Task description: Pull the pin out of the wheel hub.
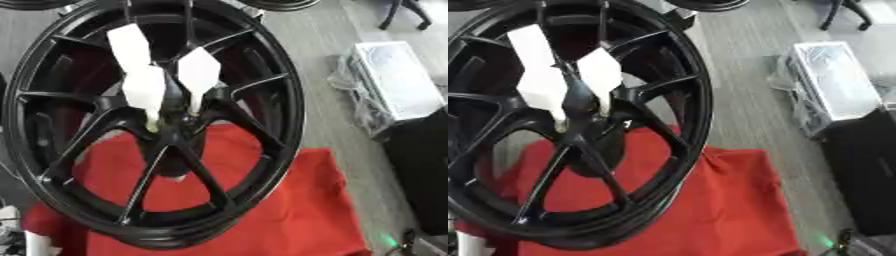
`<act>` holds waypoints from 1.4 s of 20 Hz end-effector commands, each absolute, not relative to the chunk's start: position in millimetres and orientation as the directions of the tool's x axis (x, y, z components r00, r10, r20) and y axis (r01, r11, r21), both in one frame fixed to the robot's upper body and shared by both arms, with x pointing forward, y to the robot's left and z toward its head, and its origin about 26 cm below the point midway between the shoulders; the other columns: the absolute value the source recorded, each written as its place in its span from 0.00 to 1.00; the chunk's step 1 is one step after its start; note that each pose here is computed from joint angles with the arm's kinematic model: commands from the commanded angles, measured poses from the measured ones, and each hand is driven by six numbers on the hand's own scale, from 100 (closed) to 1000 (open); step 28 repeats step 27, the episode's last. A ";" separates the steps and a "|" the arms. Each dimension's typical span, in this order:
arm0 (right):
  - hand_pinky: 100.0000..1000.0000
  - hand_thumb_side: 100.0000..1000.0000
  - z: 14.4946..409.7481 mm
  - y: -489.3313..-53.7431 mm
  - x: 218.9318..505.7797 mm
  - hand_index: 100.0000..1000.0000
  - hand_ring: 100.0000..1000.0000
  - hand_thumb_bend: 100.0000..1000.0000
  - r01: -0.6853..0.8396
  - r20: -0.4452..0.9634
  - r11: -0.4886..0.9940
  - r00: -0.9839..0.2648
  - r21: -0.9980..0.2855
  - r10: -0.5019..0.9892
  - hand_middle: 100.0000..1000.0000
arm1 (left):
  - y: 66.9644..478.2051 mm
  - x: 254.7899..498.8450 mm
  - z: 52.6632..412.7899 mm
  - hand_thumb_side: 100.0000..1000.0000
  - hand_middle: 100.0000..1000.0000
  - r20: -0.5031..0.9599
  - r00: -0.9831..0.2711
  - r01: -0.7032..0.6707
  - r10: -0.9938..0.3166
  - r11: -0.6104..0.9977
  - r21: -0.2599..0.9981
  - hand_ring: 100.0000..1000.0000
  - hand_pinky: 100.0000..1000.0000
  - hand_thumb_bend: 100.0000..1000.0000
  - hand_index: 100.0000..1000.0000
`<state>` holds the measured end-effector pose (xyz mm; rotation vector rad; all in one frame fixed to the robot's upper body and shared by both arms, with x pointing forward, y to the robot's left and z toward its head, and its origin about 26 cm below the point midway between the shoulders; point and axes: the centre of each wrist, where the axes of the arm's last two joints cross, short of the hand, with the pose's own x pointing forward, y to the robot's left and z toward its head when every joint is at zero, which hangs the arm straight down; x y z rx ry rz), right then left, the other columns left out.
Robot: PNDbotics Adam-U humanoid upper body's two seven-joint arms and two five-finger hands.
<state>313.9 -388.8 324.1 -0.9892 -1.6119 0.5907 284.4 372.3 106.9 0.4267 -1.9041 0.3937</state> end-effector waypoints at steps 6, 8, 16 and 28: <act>0.88 0.44 282.1 -391.6 293.4 0.85 0.84 0.47 0.320 0.554 0.562 -0.124 -0.763 0.823 0.76 | 373.0 284.9 119.0 0.88 0.83 0.916 -0.382 -0.472 -0.124 0.878 -0.078 0.91 0.80 0.13 0.80; 0.88 0.41 269.5 -397.4 286.8 0.85 0.83 0.46 0.341 0.567 0.573 -0.126 -0.746 0.814 0.76 | 372.3 285.1 118.6 0.88 0.83 0.916 -0.381 -0.468 -0.121 0.880 -0.078 0.91 0.80 0.13 0.80; 0.86 0.31 230.6 -403.9 250.0 0.79 0.78 0.25 0.401 0.616 0.640 -0.206 -0.656 0.760 0.70 | 367.7 287.0 116.8 0.88 0.83 0.921 -0.375 -0.443 -0.108 0.894 -0.075 0.91 0.80 0.13 0.80; 0.83 0.16 202.4 -379.1 257.5 0.71 0.68 0.33 0.442 0.767 0.882 -0.506 -0.161 0.394 0.62 | 361.1 290.7 118.5 0.88 0.83 0.919 -0.385 -0.417 -0.089 0.905 -0.087 0.90 0.79 0.13 0.79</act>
